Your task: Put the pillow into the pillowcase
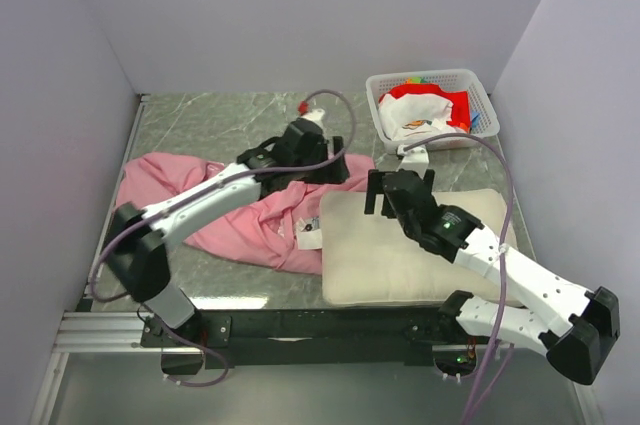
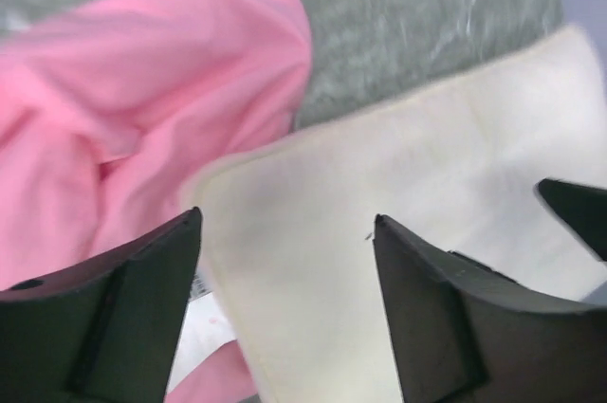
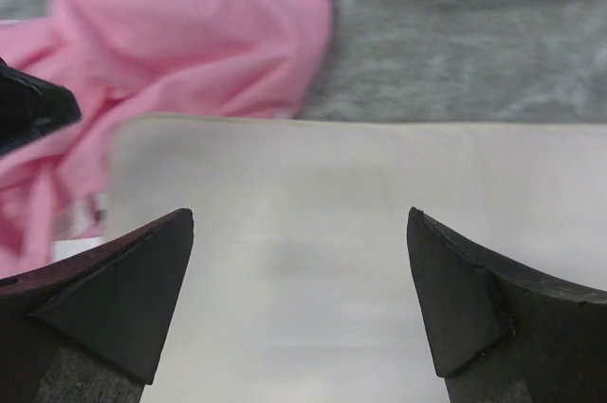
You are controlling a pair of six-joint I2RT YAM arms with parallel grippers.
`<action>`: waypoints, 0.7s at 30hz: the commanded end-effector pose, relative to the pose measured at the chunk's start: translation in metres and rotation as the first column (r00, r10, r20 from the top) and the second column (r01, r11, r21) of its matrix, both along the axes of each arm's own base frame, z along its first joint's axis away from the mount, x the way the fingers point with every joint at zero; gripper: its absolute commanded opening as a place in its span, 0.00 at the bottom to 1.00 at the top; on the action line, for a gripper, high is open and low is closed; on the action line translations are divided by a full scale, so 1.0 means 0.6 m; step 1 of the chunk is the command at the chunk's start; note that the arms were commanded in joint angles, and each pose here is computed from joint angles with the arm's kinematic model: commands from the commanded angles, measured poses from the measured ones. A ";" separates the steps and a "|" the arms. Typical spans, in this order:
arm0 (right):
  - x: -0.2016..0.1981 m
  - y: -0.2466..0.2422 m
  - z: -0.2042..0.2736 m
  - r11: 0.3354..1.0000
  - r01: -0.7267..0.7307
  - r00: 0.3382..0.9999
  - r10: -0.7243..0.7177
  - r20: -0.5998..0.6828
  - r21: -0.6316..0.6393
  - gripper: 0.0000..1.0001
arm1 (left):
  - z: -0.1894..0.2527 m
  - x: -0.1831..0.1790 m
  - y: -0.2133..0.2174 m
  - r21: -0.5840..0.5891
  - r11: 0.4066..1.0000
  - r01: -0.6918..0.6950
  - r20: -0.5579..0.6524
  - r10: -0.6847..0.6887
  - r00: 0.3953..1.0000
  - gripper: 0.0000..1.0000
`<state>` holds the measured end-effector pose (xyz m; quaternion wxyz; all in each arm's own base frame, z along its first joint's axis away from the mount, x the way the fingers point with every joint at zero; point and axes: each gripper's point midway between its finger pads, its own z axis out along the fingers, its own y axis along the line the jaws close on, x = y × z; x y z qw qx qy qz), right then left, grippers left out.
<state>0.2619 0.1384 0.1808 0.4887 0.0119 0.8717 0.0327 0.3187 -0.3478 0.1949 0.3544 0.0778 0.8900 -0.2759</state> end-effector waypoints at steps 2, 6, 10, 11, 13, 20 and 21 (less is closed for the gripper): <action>-0.004 0.109 0.073 0.939 -0.299 0.953 0.284 0.107 0.172 1.00 | 0.048 0.019 0.182 0.012 0.931 -0.366 0.096 0.363 0.927 0.72; -0.008 0.157 0.053 0.911 -0.373 0.928 0.366 0.076 0.177 1.00 | -0.056 -0.010 0.274 0.153 0.863 -0.482 0.040 0.481 0.876 0.72; -0.005 0.221 0.041 0.887 -0.430 0.903 0.427 0.059 0.165 1.00 | -0.136 -0.018 0.304 0.217 0.829 -0.515 -0.009 0.530 0.848 0.70; -0.004 0.226 0.036 0.893 -0.424 0.905 0.423 0.040 0.154 1.00 | -0.148 -0.015 0.312 0.227 0.815 -0.533 -0.016 0.551 0.835 0.69; 0.008 0.237 0.029 0.906 -0.401 0.915 0.402 0.019 0.135 1.00 | -0.183 -0.019 0.316 0.260 0.810 -0.526 -0.049 0.555 0.830 0.68; 0.014 0.293 -0.003 0.872 -0.471 0.878 0.477 -0.020 0.138 0.98 | -0.221 -0.012 0.331 0.299 0.780 -0.550 -0.055 0.589 0.806 0.59; 0.013 0.303 -0.007 0.867 -0.477 0.874 0.485 -0.028 0.141 0.97 | -0.228 -0.012 0.329 0.300 0.783 -0.545 -0.062 0.586 0.808 0.56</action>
